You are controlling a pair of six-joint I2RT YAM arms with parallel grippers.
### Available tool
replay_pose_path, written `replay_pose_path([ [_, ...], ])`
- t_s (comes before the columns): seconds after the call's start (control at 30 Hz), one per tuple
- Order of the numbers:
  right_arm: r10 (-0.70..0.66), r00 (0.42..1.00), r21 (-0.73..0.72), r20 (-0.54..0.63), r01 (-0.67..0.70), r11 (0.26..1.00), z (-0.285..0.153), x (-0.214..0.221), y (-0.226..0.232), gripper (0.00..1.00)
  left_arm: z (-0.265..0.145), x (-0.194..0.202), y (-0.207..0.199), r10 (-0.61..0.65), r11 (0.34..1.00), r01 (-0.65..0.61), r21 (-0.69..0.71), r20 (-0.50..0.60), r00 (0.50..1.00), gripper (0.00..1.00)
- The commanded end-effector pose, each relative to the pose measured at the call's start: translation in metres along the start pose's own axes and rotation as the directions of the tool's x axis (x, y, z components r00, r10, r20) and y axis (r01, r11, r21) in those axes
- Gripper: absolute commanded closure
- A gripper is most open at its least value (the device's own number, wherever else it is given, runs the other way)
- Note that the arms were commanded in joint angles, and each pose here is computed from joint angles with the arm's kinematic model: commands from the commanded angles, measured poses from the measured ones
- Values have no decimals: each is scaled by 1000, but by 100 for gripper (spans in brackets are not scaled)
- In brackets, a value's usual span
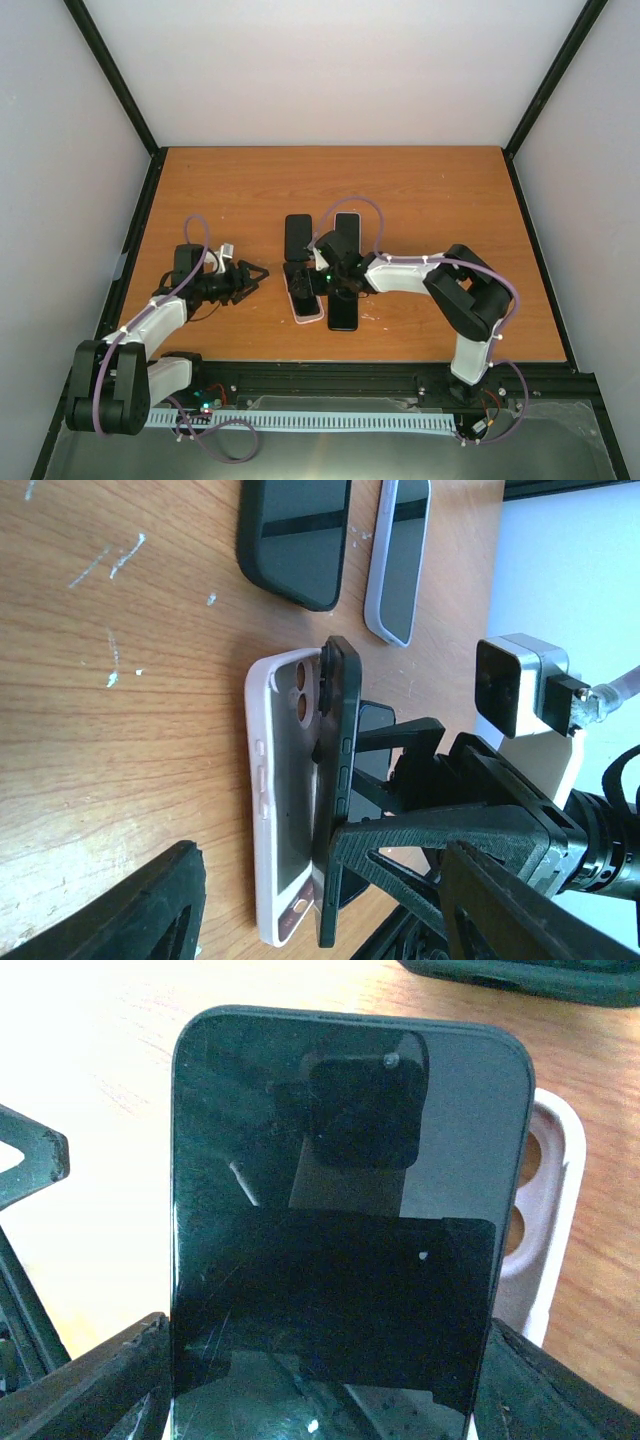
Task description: Put the phone into the phone case
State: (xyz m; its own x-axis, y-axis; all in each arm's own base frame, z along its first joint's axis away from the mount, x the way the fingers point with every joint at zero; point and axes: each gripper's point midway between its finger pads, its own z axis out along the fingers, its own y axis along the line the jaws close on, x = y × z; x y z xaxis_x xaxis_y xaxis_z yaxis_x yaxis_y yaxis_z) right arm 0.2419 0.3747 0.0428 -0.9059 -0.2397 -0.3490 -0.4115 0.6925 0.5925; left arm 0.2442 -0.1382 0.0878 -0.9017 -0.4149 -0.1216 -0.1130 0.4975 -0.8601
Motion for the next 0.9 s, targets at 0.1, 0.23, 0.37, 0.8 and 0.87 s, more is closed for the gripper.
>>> replay_pose_path([
  [0.1, 167, 985, 61, 41, -169, 984, -8, 18, -20, 40, 6, 1, -11, 25, 998, -23, 55, -24, 999, 36],
  [0.23, 150, 988, 78, 26, -151, 985, -6, 24, -19, 39, 8, 0, -14, 27, 998, -26, 53, -25, 999, 37],
  [0.37, 148, 989, 57, -1, -148, 987, -4, 30, -14, 34, 11, 2, -13, 26, 999, -25, 43, -28, 999, 37],
  [0.8, 190, 981, 97, -46, -185, 978, 3, 38, -13, 24, 23, 2, -16, 36, 999, -35, 12, -52, 998, 38],
  [0.87, 193, 980, 102, -45, -188, 977, 2, 37, -13, 20, 24, 2, -15, 34, 999, -34, 9, -55, 998, 38],
])
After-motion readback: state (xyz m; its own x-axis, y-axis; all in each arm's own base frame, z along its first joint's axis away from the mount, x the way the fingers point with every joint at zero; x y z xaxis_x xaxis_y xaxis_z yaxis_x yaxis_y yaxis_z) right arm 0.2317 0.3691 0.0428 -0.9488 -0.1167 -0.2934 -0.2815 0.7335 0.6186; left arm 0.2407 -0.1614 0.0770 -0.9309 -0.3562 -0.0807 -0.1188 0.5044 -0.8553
